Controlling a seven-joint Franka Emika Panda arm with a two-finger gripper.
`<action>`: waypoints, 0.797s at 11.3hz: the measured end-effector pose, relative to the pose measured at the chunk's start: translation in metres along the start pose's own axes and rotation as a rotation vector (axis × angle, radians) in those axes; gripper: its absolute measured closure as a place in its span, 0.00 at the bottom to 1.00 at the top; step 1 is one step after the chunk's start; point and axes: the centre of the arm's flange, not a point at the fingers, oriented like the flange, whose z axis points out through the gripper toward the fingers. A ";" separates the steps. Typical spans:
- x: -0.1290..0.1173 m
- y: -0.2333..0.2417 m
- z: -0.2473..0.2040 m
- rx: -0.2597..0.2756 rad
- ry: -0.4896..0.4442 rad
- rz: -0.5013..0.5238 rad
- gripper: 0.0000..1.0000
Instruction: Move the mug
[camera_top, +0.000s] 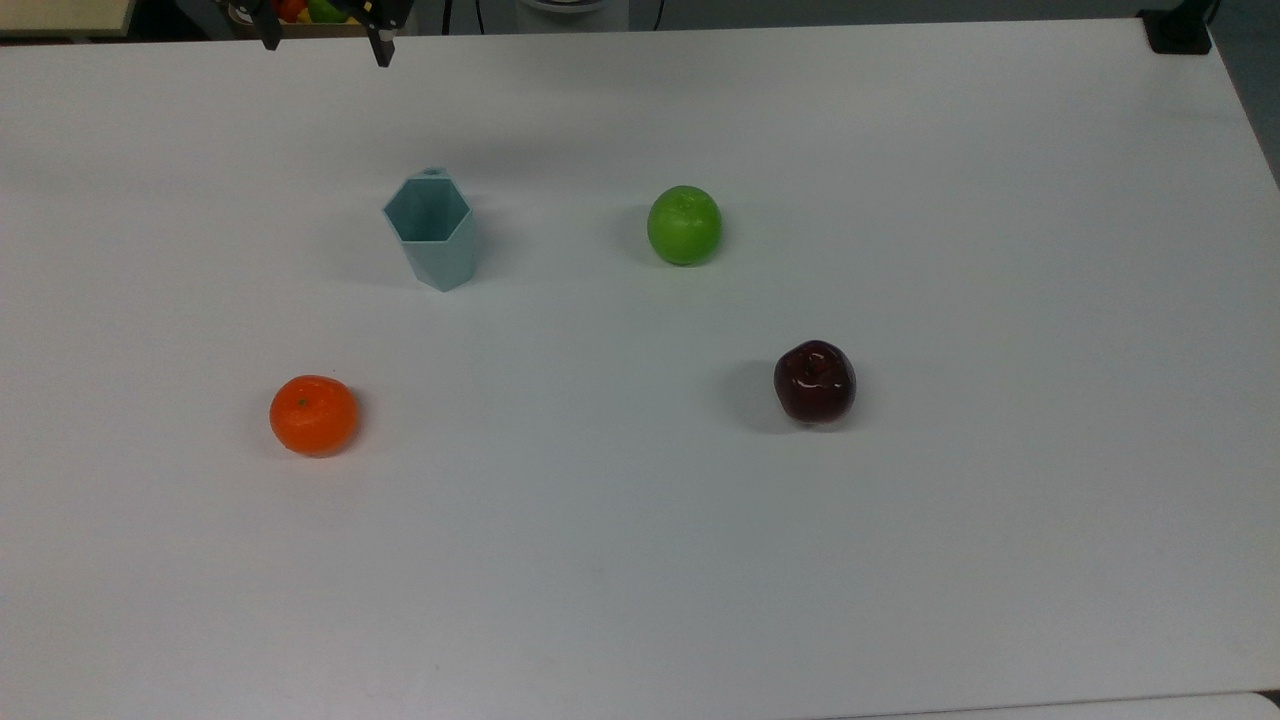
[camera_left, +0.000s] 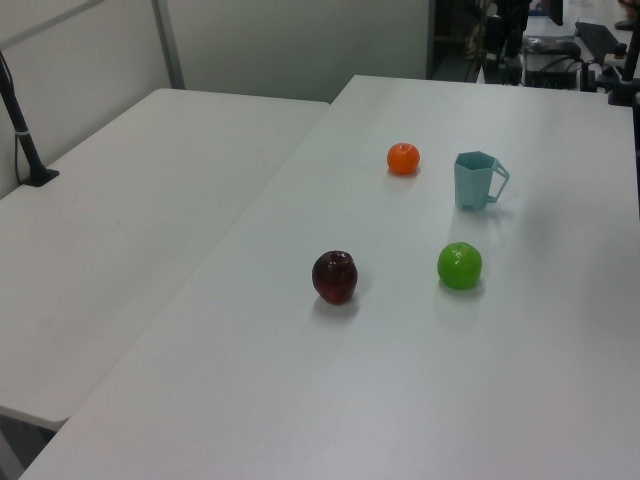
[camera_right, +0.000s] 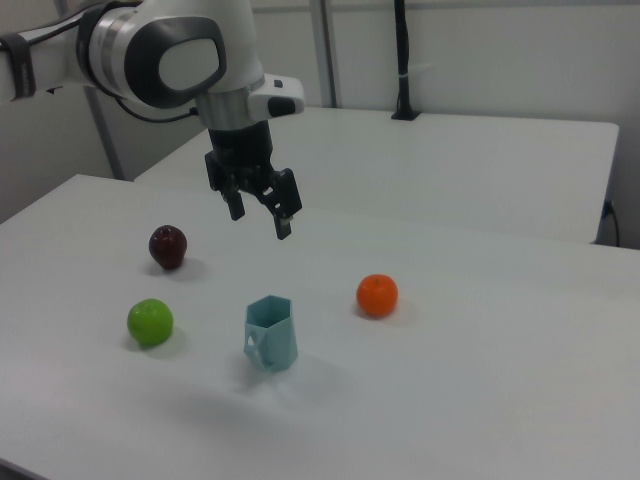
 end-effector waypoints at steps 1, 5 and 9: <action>0.000 0.000 0.000 0.000 -0.001 0.000 0.00; -0.007 0.002 0.000 0.003 -0.042 0.003 0.00; -0.010 0.002 -0.001 0.005 -0.051 -0.012 0.00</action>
